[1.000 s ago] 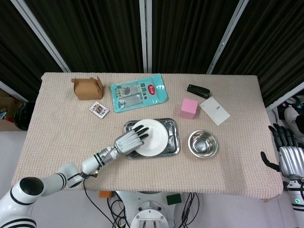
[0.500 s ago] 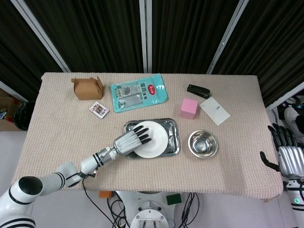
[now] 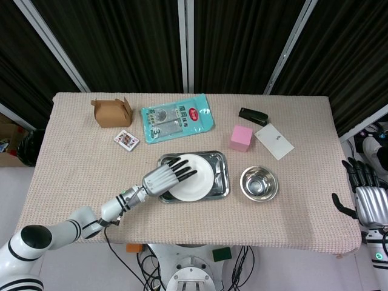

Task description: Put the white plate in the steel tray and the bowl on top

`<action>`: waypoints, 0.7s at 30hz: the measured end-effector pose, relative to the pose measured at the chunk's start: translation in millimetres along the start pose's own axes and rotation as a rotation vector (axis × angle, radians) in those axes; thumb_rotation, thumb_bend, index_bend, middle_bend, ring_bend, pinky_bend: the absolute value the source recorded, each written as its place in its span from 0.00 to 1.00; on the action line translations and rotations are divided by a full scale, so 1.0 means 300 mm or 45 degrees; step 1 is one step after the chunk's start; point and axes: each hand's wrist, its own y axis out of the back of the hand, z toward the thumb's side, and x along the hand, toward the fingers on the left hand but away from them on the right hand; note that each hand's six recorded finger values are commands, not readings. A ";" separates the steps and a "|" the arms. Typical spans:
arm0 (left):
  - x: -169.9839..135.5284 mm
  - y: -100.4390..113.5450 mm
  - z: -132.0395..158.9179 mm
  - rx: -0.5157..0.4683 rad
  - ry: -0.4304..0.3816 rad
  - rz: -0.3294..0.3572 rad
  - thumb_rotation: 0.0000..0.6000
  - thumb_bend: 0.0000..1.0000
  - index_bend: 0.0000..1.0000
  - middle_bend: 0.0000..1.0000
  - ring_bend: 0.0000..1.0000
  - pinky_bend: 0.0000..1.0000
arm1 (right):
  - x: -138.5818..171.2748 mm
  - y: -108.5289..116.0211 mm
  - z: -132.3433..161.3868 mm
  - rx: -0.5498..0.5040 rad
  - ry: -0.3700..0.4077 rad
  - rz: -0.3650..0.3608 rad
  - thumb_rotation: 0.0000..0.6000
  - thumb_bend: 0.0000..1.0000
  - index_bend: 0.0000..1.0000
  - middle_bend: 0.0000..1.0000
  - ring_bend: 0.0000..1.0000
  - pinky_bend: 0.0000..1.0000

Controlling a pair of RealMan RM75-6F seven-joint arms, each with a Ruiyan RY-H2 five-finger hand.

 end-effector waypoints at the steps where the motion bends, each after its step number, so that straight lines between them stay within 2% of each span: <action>1: -0.002 0.001 -0.003 0.002 0.004 -0.001 1.00 0.05 0.02 0.15 0.07 0.18 | 0.000 0.000 0.001 0.000 0.002 0.000 0.95 0.35 0.00 0.00 0.00 0.00; 11: -0.067 0.023 -0.078 0.042 0.080 0.003 1.00 0.04 0.02 0.14 0.07 0.18 | -0.001 -0.001 0.011 0.005 0.014 0.006 0.95 0.35 0.00 0.00 0.00 0.00; 16: -0.166 0.033 -0.159 0.029 0.199 0.012 1.00 0.03 0.02 0.13 0.07 0.18 | 0.000 -0.018 0.024 0.019 0.033 0.035 0.96 0.35 0.00 0.00 0.00 0.00; 21: -0.319 0.068 -0.254 -0.057 0.375 0.082 1.00 0.02 0.03 0.13 0.07 0.18 | -0.009 -0.043 0.059 0.044 0.080 0.073 0.95 0.35 0.00 0.00 0.00 0.00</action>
